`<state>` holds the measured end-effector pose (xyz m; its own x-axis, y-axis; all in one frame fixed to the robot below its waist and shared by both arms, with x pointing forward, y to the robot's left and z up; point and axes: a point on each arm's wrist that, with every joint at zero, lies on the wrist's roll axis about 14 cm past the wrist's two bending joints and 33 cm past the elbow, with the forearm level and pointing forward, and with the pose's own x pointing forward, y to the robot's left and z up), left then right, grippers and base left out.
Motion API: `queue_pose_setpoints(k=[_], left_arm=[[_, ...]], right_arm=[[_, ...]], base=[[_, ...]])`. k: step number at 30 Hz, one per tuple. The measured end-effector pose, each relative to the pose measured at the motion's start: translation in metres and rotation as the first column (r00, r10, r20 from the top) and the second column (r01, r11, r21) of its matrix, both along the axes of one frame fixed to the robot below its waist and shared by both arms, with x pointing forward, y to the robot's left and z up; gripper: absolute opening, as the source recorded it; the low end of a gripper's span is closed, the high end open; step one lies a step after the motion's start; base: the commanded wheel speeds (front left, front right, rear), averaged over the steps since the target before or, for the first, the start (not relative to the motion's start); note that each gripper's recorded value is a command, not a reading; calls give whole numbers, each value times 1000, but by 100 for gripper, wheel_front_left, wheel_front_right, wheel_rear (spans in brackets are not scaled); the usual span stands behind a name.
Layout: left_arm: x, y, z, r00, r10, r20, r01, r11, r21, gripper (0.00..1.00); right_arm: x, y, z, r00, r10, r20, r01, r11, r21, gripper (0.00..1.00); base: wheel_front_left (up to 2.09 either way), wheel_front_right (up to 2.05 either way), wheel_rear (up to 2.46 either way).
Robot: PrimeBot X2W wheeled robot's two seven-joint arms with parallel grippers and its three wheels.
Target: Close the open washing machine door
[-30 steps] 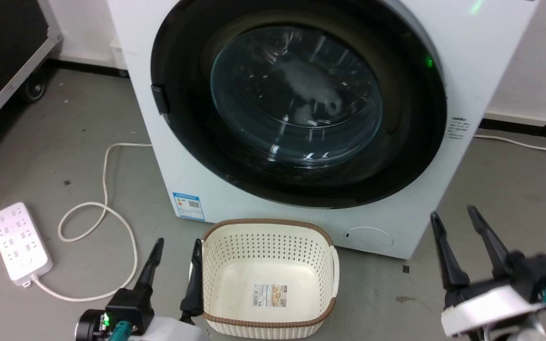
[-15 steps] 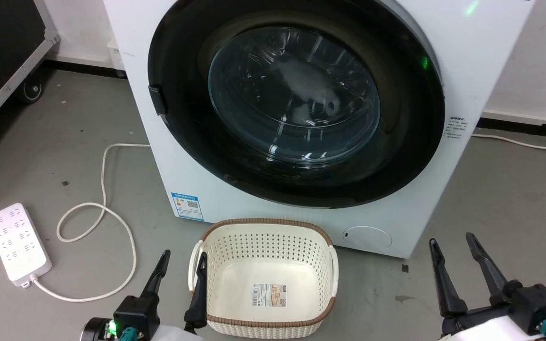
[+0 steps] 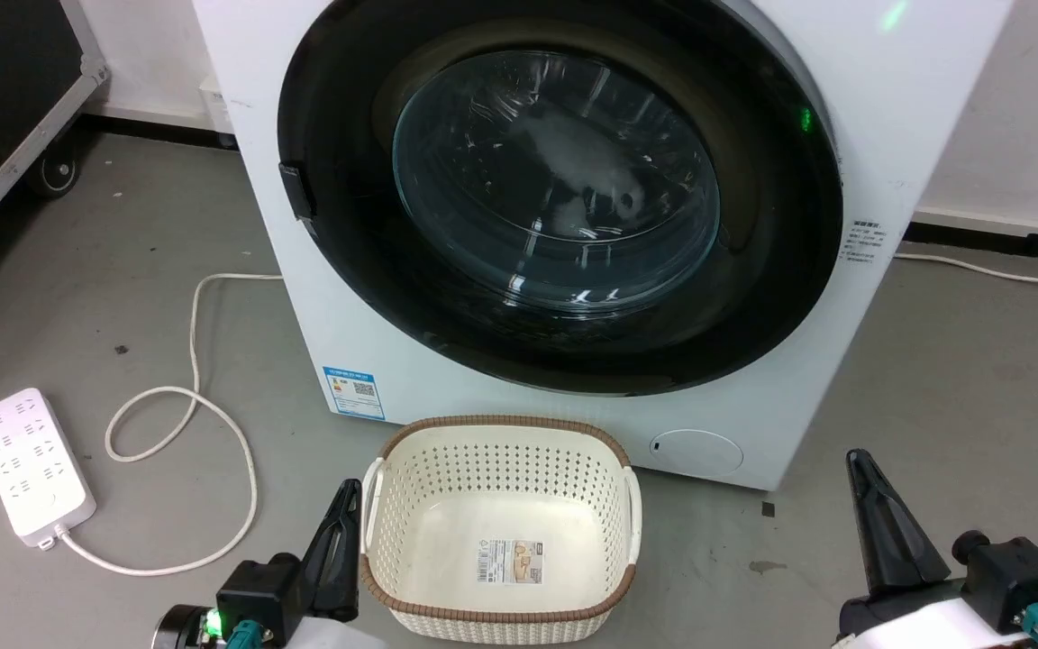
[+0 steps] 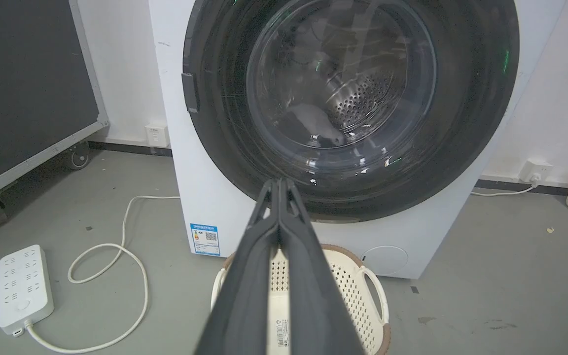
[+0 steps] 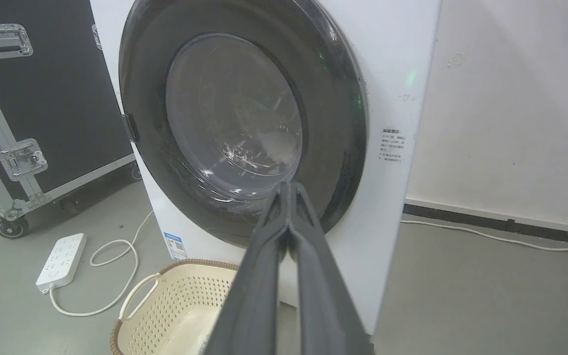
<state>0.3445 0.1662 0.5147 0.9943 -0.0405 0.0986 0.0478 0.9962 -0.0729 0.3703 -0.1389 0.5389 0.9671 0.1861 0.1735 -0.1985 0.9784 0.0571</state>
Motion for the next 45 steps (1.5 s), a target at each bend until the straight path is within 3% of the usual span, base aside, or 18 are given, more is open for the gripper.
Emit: queue_pose_setpoints(k=[45], left_arm=[[10, 2, 2, 999, 7, -44, -5, 999, 49, 0]], right_arm=[[-1, -8, -10, 997, -26, -78, 22, 998, -52, 0]], base=[[0, 0, 0]])
